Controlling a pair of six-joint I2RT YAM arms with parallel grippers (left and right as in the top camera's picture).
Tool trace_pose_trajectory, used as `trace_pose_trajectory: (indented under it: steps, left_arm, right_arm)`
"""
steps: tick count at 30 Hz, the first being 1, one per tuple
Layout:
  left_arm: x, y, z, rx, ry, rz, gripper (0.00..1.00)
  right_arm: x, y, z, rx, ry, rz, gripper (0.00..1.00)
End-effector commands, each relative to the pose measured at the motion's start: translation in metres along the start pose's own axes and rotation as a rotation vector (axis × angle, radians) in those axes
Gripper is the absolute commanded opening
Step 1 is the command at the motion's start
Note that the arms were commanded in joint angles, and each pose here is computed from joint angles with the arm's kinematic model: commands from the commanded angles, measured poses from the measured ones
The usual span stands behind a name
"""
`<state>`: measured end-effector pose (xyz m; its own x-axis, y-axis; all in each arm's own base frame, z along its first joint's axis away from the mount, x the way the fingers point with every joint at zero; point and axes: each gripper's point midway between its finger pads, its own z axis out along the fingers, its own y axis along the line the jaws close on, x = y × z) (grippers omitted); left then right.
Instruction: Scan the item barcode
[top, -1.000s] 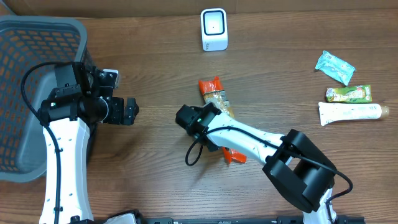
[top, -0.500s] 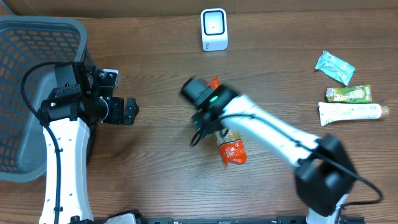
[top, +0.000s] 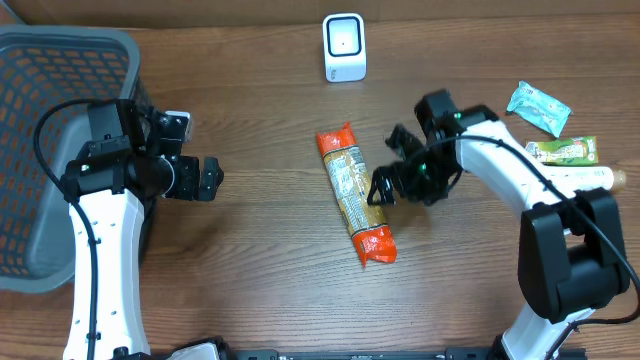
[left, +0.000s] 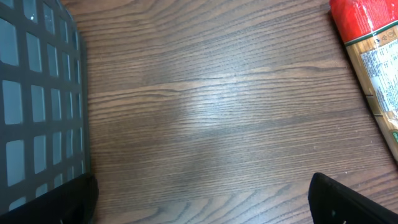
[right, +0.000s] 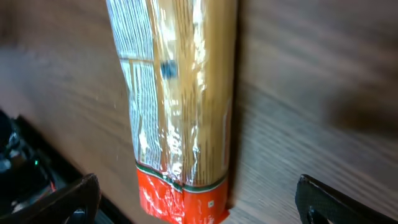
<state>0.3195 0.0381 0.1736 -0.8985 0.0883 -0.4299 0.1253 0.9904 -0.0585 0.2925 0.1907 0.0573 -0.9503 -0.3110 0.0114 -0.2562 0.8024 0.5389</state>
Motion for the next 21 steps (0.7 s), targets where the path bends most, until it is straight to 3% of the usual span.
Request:
trace_pose_trajectory:
  steps: [1, 8, 15, 19, 21]
  left_arm:
    - [-0.006, -0.001, -0.003, 0.005, -0.014, 0.023, 0.99]
    - [-0.006, -0.001, -0.003, 0.005, -0.014, 0.023, 1.00]
    - [-0.006, -0.001, -0.003, 0.005, -0.014, 0.023, 1.00]
    - [-0.006, -0.001, -0.003, 0.005, -0.014, 0.023, 1.00]
    - [-0.006, -0.001, -0.003, 0.005, -0.014, 0.023, 1.00]
  right_arm:
    - [0.010, 0.009, 0.011, -0.090, -0.005, -0.061, 1.00]
    - [0.013, 0.007, 0.044, -0.060, -0.030, -0.082, 0.97]
    - [0.019, -0.002, 0.061, 0.067, -0.022, -0.050, 0.75]
    - [0.022, -0.009, 0.073, 0.155, -0.035, -0.017, 0.47]
    - [0.025, -0.013, 0.076, 0.199, -0.033, -0.009, 0.39]
